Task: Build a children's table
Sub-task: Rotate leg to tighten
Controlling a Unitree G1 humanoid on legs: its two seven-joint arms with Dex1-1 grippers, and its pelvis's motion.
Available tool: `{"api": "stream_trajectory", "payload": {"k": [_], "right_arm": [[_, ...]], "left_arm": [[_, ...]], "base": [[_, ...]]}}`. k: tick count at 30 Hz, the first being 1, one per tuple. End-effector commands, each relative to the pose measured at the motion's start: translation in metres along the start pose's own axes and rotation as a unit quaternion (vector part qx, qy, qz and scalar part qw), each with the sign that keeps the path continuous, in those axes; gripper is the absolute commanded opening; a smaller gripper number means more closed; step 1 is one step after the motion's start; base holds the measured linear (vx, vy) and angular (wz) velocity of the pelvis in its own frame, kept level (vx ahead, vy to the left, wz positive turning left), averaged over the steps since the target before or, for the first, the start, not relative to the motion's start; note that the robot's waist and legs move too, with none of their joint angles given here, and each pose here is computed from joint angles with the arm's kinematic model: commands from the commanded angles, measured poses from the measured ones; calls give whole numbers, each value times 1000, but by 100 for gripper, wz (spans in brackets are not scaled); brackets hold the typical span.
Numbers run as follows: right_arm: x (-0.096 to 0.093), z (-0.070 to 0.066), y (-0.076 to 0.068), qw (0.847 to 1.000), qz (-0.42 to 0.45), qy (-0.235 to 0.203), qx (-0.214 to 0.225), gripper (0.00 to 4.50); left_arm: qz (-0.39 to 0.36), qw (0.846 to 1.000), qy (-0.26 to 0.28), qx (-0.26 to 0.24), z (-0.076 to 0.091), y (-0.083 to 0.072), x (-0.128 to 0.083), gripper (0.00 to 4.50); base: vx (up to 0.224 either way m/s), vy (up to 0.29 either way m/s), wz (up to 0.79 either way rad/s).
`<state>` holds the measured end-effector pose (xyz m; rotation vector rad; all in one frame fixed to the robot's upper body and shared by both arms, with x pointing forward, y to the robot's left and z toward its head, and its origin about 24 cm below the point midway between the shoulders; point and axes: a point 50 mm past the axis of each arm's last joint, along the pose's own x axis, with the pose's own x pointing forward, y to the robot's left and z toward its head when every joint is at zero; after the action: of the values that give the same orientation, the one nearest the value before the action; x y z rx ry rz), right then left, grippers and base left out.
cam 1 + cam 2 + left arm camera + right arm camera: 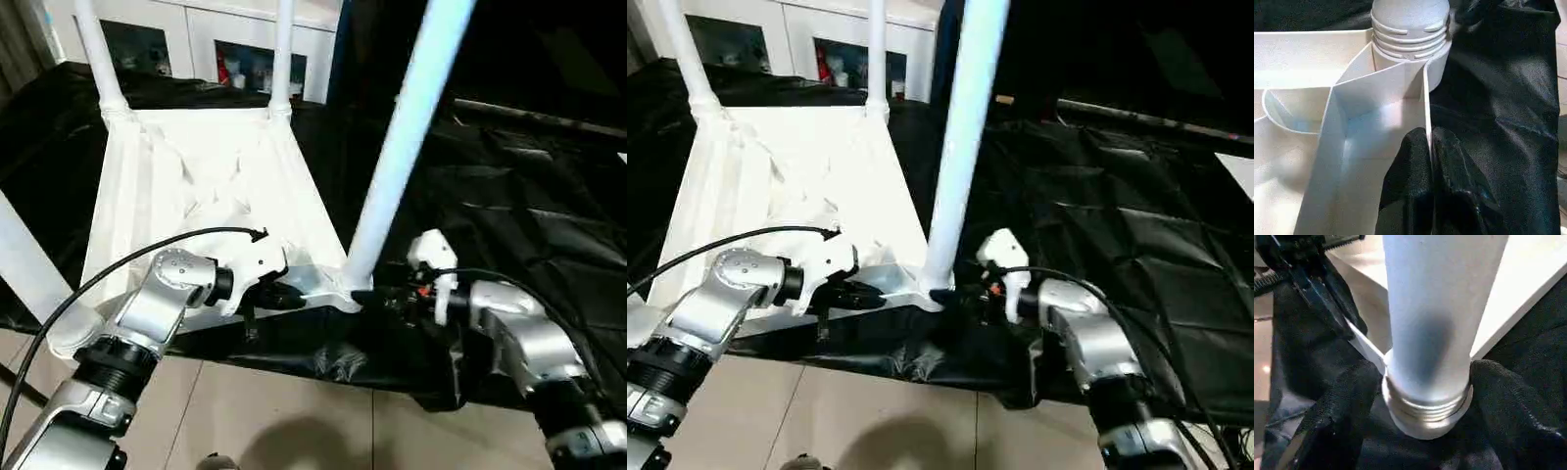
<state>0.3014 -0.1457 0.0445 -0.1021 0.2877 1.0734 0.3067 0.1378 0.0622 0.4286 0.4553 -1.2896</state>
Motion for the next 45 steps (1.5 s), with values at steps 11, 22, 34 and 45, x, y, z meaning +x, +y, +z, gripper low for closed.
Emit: {"api": "stream_trajectory", "payload": {"k": [11,22,34,45], "right_arm": [[6,-6,1,1000,2,14,-10,239],[15,-23,-8,992,-118,4,53,211],[73,-9,15,960,-234,-31,154,205],[57,4,8,977,-159,-72,123,280]], "left_arm": [[-30,999,-36,13,14,-7,10,0],[57,998,-29,-27,11,6,21,0],[208,975,-26,-79,41,26,71,0],[136,989,-44,-46,33,22,55,0]], "base": [[0,0,0],[0,0,0],[0,0,0],[0,0,0]]}}
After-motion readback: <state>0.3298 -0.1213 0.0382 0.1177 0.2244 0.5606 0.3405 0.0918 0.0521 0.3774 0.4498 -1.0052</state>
